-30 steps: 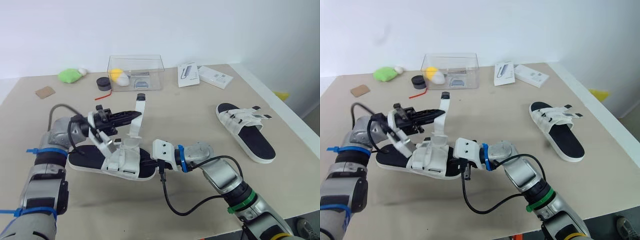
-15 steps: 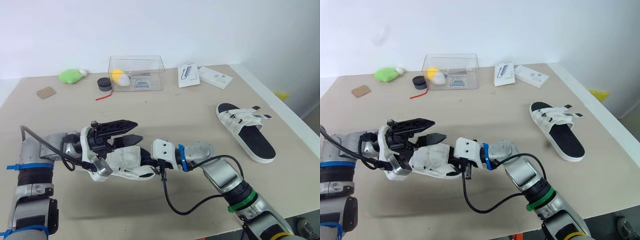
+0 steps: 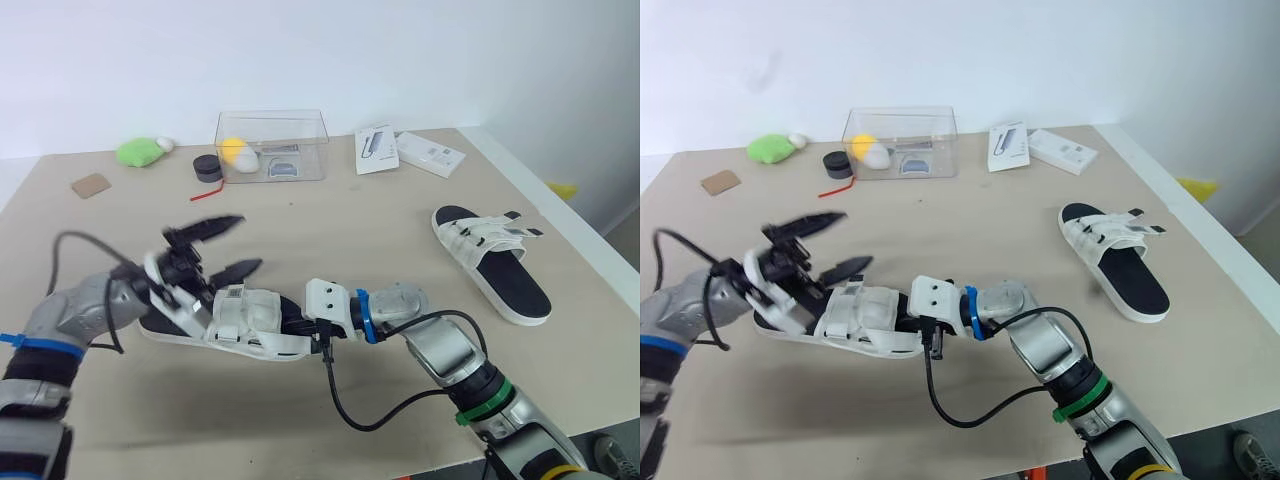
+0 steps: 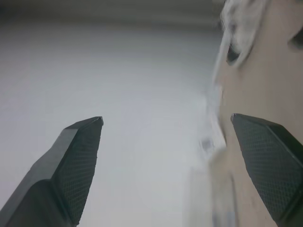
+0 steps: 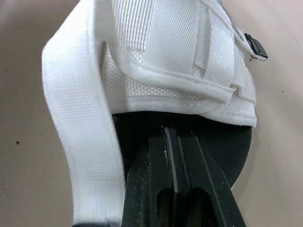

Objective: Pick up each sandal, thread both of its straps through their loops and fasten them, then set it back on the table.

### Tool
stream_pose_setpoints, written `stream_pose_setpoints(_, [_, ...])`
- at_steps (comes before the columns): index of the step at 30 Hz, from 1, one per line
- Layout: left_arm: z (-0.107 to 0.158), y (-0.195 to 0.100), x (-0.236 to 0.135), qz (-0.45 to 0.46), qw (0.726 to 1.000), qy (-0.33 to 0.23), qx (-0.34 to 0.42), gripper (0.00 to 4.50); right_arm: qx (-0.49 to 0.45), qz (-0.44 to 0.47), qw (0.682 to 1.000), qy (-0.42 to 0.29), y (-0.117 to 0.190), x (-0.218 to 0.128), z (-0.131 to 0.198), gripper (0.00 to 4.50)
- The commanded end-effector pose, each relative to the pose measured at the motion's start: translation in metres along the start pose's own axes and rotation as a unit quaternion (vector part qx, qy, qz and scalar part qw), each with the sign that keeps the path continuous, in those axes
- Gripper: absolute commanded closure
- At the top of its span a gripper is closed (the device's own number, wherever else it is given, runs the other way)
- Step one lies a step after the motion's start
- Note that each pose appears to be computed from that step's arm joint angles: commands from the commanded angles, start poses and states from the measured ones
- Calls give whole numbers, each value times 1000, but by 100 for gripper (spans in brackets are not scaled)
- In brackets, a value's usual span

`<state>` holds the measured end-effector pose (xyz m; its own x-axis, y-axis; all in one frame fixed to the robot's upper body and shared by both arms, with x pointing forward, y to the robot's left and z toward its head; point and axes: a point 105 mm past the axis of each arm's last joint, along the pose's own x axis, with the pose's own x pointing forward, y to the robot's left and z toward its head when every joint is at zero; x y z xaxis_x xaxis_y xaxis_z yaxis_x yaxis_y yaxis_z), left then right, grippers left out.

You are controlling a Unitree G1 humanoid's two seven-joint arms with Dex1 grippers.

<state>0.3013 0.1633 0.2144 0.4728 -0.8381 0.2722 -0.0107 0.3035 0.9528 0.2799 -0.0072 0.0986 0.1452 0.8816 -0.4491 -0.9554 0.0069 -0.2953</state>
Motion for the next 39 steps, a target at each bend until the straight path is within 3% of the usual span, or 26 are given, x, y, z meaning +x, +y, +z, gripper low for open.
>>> stream_pose_setpoints(1, [-13, 29, 2, -2, 979, 62, -196, 2, 37, 18, 998, 48, 11, 4, -28, 450])
stream_pose_setpoints(3, [-19, 25, 0, -27, 951, 97, -294, 2, 38, 19, 998, 47, 12, 4, -27, 450])
stream_pose_setpoints(5, [-12, 22, 0, -55, 938, 93, -328, 2, 38, 20, 998, 47, 12, 4, -27, 450])
stream_pose_setpoints(8, [3, 7, 9, -116, 929, 88, -341, 2, 37, 22, 998, 45, 12, 6, -26, 450])
stream_pose_setpoints(11, [18, -22, 12, -225, 900, 90, -362, 2, 34, 25, 998, 44, 11, 7, -25, 450])
stream_pose_setpoints(15, [27, -34, 14, -282, 877, 90, -379, 2, 31, 26, 998, 44, 11, 8, -24, 450])
stream_pose_setpoints(18, [35, -47, 18, -317, 844, 93, -421, 2, 31, 23, 998, 45, 11, 7, -24, 450])
stream_pose_setpoints(22, [33, -69, 16, -362, 849, 103, -370, 2, 33, 19, 998, 44, 11, 7, -24, 450])
stream_pose_setpoints(29, [40, -79, -3, -445, 838, 104, -298, 2, 36, 17, 998, 45, 12, 6, -25, 450])
stream_pose_setpoints(39, [63, -57, -2, -442, 847, 54, -292, 2, 37, 20, 998, 45, 13, 7, -25, 450])
